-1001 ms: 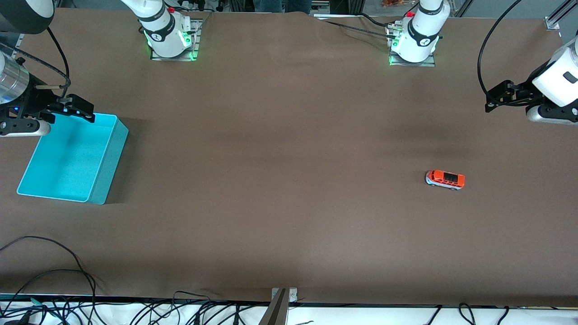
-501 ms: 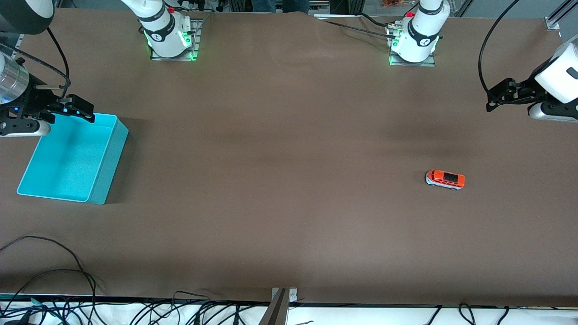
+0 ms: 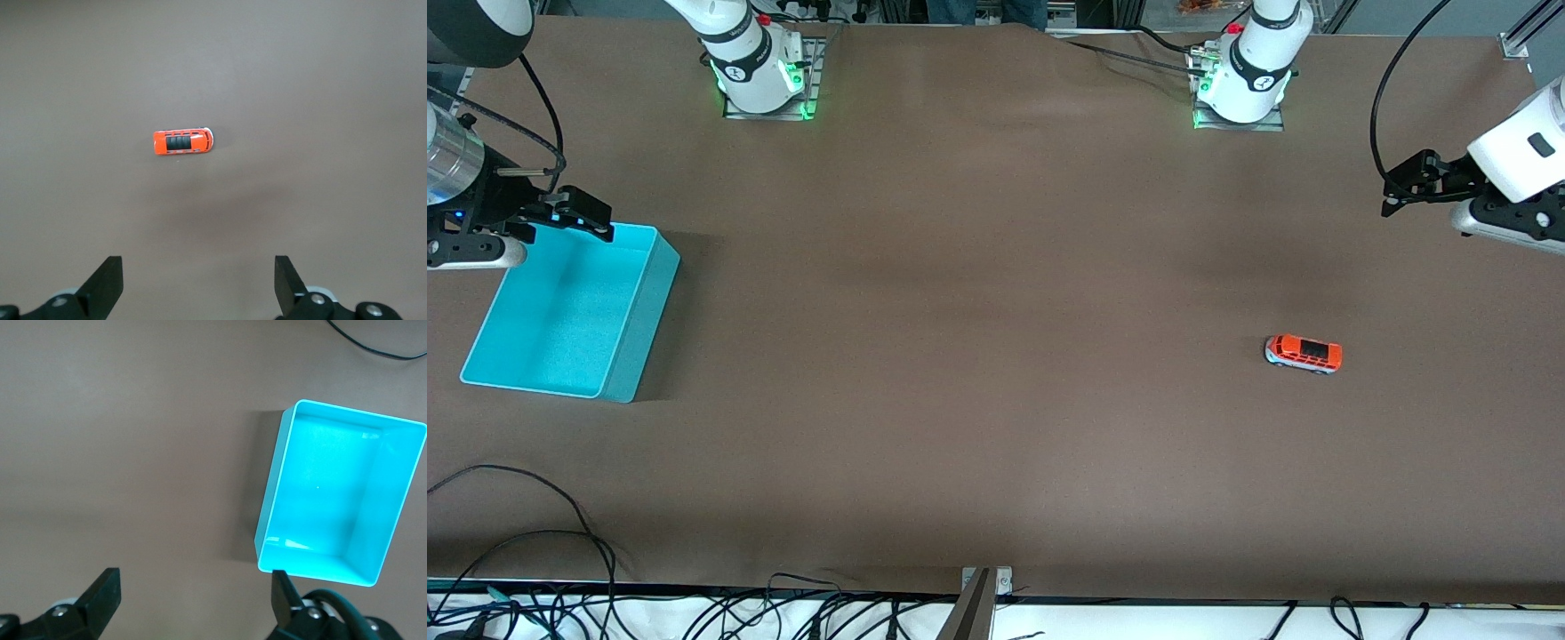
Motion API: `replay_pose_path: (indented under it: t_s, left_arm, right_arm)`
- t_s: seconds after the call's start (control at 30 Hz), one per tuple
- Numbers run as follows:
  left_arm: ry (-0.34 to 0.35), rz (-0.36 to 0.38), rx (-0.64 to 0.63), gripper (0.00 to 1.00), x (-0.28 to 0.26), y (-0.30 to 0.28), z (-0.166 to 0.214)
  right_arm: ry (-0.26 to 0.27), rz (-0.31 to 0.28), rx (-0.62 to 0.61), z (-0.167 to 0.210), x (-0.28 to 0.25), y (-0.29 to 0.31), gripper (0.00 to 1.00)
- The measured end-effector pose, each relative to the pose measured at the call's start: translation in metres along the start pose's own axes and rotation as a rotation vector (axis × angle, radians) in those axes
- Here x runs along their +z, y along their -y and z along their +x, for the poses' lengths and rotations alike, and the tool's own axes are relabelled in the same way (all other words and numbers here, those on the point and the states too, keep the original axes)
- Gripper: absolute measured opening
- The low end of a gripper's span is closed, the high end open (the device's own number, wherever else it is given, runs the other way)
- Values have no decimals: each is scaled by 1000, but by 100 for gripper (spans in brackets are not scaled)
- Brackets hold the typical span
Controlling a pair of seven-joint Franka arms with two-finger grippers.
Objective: Wind up bus and store in blue box
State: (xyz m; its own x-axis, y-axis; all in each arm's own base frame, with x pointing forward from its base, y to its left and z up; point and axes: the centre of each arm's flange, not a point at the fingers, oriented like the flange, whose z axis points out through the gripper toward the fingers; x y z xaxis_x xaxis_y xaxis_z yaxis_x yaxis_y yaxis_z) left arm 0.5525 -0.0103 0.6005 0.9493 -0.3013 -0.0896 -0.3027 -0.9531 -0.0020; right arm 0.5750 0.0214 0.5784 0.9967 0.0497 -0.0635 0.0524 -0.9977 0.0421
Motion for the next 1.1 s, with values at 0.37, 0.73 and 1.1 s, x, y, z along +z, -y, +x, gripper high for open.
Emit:
replay_pose_path:
  t_s: [0.37,0.73,1.1]
  left_arm:
    - [31,-23,353,100,30,24,13]
    - [-11,-5,636,100,88,51,36]
    - [62,0,836,100,177,37,57]
  right_arm:
    - [0,0,0,0,0,0,100]
    - [0,0,0,0,0,0,100]
    - [5,0,0,1,3,0,100]
